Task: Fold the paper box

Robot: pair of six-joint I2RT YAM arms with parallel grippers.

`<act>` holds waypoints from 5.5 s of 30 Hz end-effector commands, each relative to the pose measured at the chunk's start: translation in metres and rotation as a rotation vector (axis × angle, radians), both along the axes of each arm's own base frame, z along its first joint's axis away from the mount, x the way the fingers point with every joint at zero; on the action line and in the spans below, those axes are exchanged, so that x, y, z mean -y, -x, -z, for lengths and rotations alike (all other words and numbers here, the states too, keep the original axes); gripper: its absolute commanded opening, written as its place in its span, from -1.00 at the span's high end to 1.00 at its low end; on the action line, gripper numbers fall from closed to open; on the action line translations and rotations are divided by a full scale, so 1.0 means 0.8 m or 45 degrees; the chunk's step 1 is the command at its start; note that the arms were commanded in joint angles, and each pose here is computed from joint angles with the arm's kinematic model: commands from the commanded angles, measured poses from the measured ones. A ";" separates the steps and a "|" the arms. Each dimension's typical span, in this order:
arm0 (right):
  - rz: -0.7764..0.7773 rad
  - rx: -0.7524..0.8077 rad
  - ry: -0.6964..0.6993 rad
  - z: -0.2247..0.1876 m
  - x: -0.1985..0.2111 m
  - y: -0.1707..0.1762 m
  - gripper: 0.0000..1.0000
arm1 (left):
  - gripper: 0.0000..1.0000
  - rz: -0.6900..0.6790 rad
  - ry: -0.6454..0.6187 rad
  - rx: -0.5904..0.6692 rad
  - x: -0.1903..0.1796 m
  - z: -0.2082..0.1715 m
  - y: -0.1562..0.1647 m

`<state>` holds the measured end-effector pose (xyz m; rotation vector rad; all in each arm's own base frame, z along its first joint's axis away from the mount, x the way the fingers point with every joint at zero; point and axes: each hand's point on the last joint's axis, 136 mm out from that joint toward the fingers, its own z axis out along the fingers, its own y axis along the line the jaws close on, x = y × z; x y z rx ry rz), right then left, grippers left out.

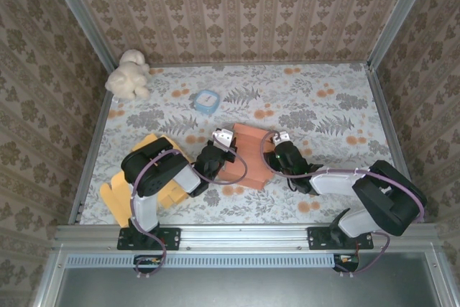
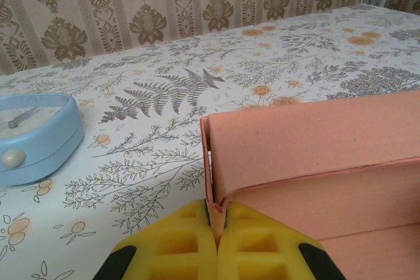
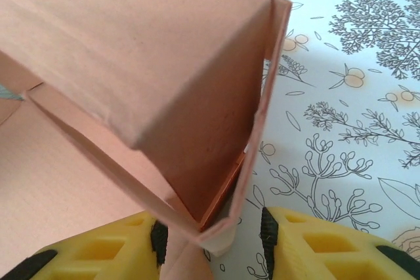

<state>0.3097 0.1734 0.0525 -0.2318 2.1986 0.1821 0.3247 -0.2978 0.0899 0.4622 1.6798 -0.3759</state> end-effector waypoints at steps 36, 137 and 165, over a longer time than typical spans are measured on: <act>0.844 0.298 0.335 -0.039 0.073 -0.014 0.50 | 1.00 -0.179 0.142 -0.147 0.004 0.022 0.020; 0.337 0.196 0.053 -0.089 0.034 -0.009 0.01 | 1.00 -0.190 0.152 -0.209 0.019 0.010 0.015; 0.265 0.182 0.039 -0.103 0.011 -0.013 0.09 | 1.00 -0.195 0.141 -0.237 0.020 0.019 0.011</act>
